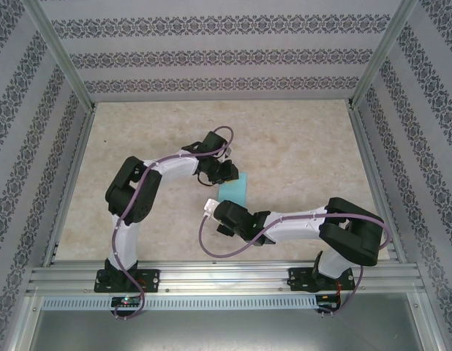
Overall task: Fold a paper plane with a square sheet of paper (fold left side to right side)
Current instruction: Third fold the triangle at the center of the table.
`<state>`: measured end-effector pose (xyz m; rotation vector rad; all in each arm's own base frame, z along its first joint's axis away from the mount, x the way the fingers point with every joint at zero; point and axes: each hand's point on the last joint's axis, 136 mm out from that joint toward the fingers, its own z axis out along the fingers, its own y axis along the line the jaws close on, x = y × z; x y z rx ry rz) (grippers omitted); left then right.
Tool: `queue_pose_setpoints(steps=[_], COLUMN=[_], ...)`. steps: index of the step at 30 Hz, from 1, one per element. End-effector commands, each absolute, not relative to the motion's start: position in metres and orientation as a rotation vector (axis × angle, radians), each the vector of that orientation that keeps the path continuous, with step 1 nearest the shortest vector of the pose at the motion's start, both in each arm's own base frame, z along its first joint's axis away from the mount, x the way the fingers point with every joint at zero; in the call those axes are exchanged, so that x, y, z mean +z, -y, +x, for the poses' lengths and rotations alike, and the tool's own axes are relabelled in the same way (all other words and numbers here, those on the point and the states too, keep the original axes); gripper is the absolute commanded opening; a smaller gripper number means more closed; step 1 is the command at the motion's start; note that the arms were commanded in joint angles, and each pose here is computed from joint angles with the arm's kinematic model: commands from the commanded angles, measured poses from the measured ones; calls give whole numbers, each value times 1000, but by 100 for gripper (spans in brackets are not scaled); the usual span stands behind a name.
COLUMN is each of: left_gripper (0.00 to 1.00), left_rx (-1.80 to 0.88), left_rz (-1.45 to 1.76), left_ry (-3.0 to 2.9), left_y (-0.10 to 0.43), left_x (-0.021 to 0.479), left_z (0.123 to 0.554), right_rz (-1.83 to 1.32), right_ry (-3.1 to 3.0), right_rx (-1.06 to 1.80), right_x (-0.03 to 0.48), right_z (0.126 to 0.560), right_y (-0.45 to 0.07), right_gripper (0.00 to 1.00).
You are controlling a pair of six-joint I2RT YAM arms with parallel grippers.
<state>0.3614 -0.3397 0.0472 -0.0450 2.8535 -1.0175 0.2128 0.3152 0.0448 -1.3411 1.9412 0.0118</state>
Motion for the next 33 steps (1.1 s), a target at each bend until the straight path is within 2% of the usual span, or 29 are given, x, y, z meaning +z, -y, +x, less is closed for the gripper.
queue_pose_setpoints(steps=[1,13,33], left_gripper=[21,20,18], left_rx=[-988,-900,-860], left_rz=[-10,-19,-2], left_ry=[-2886,-2966,-2997], left_y=[339,330,331], left_x=[38,3,-10], left_z=[364,353,346], right_rz=[-1311,-1263,-1012], right_ry=[-1966,-2034,-2243], right_rx=[49,187,631], right_x=[47,47,54], right_z=[215,213,225], right_y=[-317,-314,-294], right_gripper=[0,0,0])
